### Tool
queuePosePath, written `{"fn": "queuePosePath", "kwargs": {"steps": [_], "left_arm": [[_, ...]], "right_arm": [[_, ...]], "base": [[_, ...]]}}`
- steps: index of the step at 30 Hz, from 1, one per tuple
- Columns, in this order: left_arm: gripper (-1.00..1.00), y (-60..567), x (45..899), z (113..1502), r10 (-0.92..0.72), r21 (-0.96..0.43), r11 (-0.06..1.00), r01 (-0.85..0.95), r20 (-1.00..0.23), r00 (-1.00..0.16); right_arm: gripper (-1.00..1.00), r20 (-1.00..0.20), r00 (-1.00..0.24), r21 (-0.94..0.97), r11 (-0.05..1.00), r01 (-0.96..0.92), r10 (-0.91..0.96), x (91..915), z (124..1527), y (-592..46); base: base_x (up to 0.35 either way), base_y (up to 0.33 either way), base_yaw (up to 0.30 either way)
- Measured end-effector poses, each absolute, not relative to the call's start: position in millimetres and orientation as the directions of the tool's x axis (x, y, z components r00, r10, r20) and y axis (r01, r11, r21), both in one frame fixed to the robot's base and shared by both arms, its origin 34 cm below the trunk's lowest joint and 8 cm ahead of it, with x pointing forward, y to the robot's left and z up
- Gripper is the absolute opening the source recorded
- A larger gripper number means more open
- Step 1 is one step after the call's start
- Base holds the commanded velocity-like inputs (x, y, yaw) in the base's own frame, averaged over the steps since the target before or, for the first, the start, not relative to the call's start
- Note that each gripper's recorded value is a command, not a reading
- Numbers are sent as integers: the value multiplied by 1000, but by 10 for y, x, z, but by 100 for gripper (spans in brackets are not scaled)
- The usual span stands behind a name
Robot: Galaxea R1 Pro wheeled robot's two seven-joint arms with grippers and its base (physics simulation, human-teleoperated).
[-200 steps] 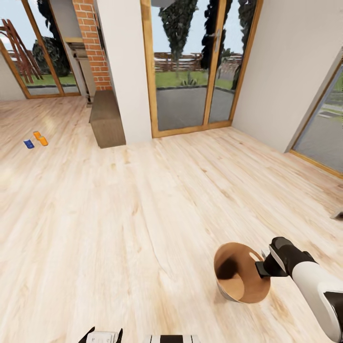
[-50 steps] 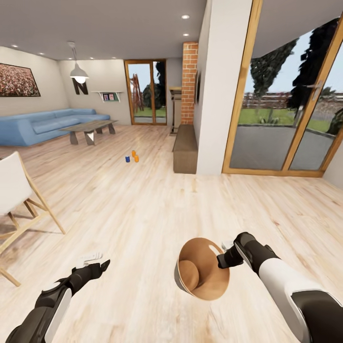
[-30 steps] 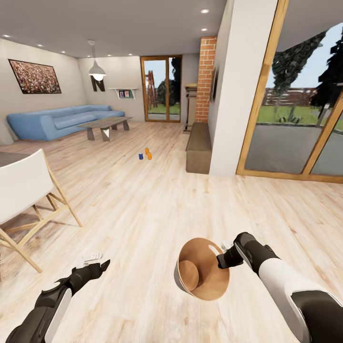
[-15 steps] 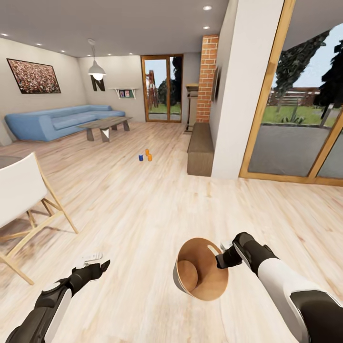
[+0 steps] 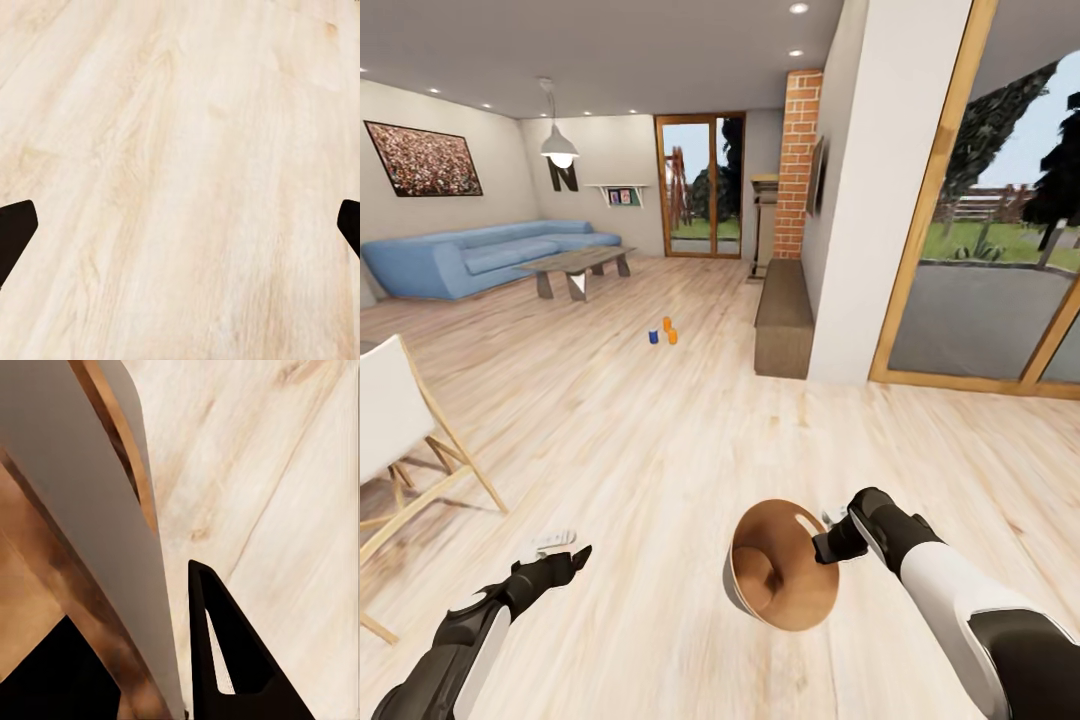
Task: Put the three can of soda from the living room inside the tash can in the kitchen.
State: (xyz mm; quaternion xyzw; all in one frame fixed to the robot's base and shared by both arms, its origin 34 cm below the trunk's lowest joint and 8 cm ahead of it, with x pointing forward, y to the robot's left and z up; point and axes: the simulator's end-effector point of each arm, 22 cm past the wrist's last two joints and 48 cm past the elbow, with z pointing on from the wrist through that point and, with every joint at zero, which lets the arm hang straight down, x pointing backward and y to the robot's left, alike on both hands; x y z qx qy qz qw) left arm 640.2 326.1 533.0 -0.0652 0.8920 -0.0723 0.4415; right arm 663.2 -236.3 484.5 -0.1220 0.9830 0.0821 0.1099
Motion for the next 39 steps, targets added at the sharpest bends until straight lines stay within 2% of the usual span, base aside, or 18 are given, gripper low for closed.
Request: {"fn": "queuePosePath", "kwargs": {"steps": [27, 39], "left_arm": [[100, 3260, 6404, 5334, -180, -187, 981, -52, -779, -601], [100, 3260, 6396, 5295, -180, -186, 981, -53, -774, -607]], "right_arm": [[-100, -237, -945, 142, 954, -264, -226, 6627, 4844, -2297], [-100, -232, -945, 150, 951, -271, -232, 6614, 4804, -2216]], "base": [[328, 0, 1], [327, 0, 103]]}}
